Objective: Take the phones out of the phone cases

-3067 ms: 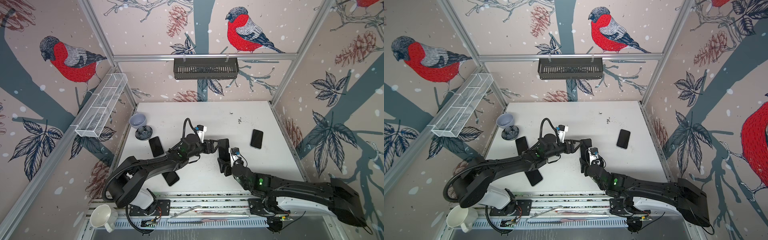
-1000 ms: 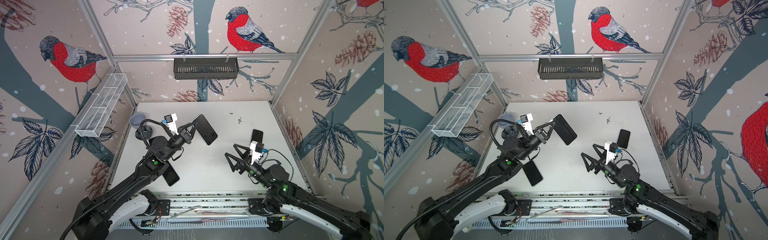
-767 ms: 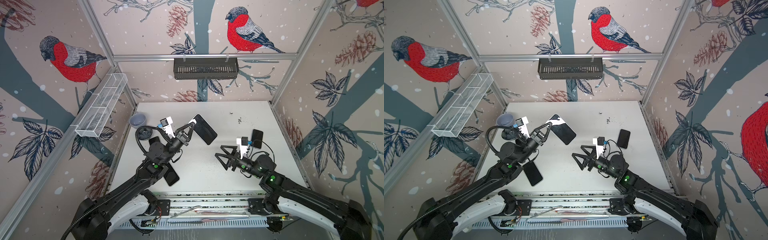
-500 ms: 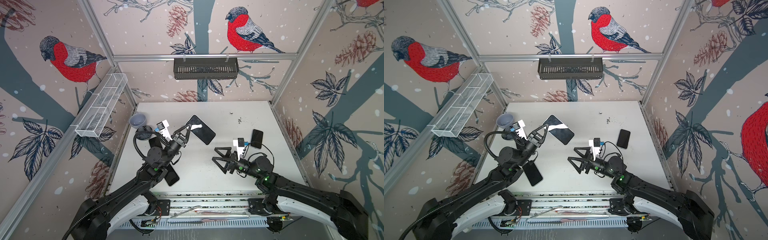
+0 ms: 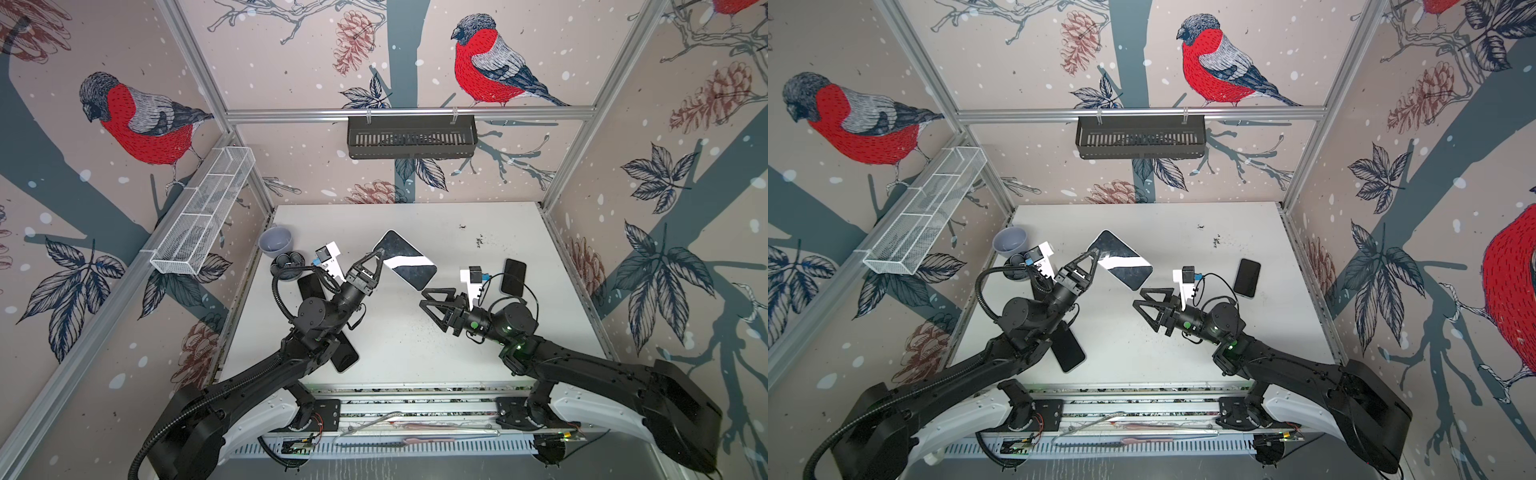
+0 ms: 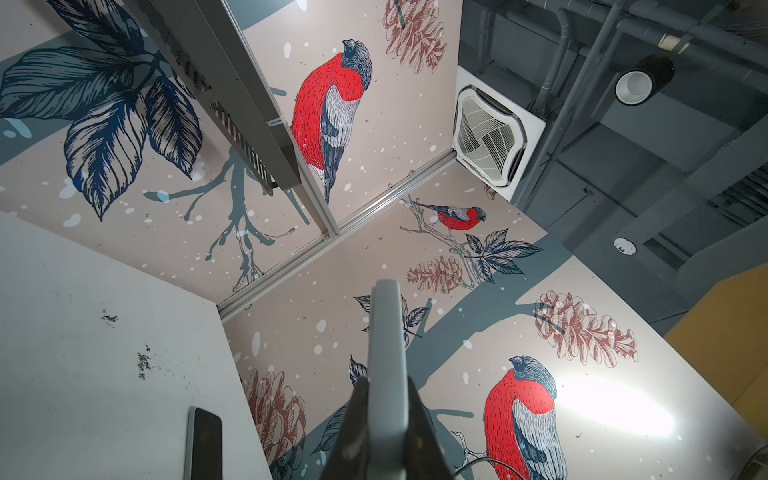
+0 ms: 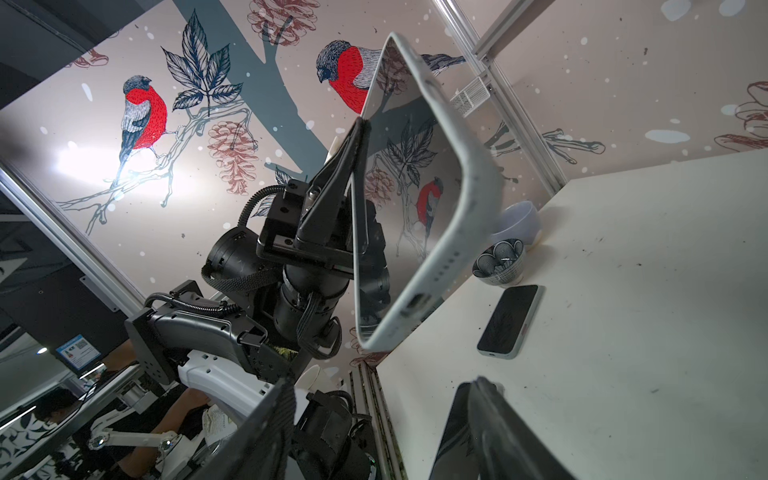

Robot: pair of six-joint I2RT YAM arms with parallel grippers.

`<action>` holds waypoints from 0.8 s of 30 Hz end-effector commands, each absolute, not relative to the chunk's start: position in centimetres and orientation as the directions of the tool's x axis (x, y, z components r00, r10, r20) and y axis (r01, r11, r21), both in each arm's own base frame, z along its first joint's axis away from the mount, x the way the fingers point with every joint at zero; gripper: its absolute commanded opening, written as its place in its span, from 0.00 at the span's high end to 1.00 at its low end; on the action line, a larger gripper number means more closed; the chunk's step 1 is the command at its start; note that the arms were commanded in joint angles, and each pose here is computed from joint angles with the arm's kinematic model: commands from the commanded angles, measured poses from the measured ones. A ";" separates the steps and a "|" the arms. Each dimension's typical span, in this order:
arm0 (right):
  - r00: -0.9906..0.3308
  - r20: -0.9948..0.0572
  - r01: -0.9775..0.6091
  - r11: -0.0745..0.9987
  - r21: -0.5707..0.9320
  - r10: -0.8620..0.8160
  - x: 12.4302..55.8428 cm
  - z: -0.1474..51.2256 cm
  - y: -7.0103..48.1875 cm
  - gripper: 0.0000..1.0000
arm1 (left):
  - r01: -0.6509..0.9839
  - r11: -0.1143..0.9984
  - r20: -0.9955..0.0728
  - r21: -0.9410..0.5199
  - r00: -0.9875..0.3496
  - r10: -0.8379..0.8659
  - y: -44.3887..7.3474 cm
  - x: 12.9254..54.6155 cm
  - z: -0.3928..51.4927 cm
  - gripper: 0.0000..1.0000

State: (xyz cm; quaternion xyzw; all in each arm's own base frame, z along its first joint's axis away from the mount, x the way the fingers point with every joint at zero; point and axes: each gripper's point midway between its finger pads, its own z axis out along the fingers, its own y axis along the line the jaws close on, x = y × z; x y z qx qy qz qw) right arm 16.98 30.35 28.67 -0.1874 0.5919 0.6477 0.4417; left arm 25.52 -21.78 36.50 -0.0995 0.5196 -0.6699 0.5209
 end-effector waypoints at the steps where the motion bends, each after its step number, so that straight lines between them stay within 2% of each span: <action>1: -0.518 -0.762 -0.827 0.002 0.562 0.389 16.1 31.1 30.2 0.36 | 0.664 -0.002 -0.364 -0.748 -0.413 -0.835 -20.8 24.3 39.5 1.00; 11: -0.526 -0.756 -0.827 -0.028 0.561 0.389 16.1 31.7 30.5 0.52 | 0.663 -0.007 -0.367 -0.749 -0.423 -0.829 -21.2 24.1 39.3 1.00; 13: -0.527 -0.755 -0.827 -0.030 0.561 0.389 16.1 31.7 30.4 0.59 | 0.661 -0.007 -0.364 -0.750 -0.422 -0.830 -21.2 24.1 39.2 1.00; 21: -0.534 -0.751 -0.822 -0.031 0.568 0.388 16.2 31.6 30.4 0.74 | 0.665 -0.015 -0.369 -0.747 -0.433 -0.823 -21.7 24.0 39.1 1.00; 24: -0.539 -0.748 -0.816 -0.023 0.577 0.387 16.6 31.4 30.3 0.85 | 0.668 -0.013 -0.375 -0.744 -0.434 -0.819 -21.9 23.9 39.0 1.00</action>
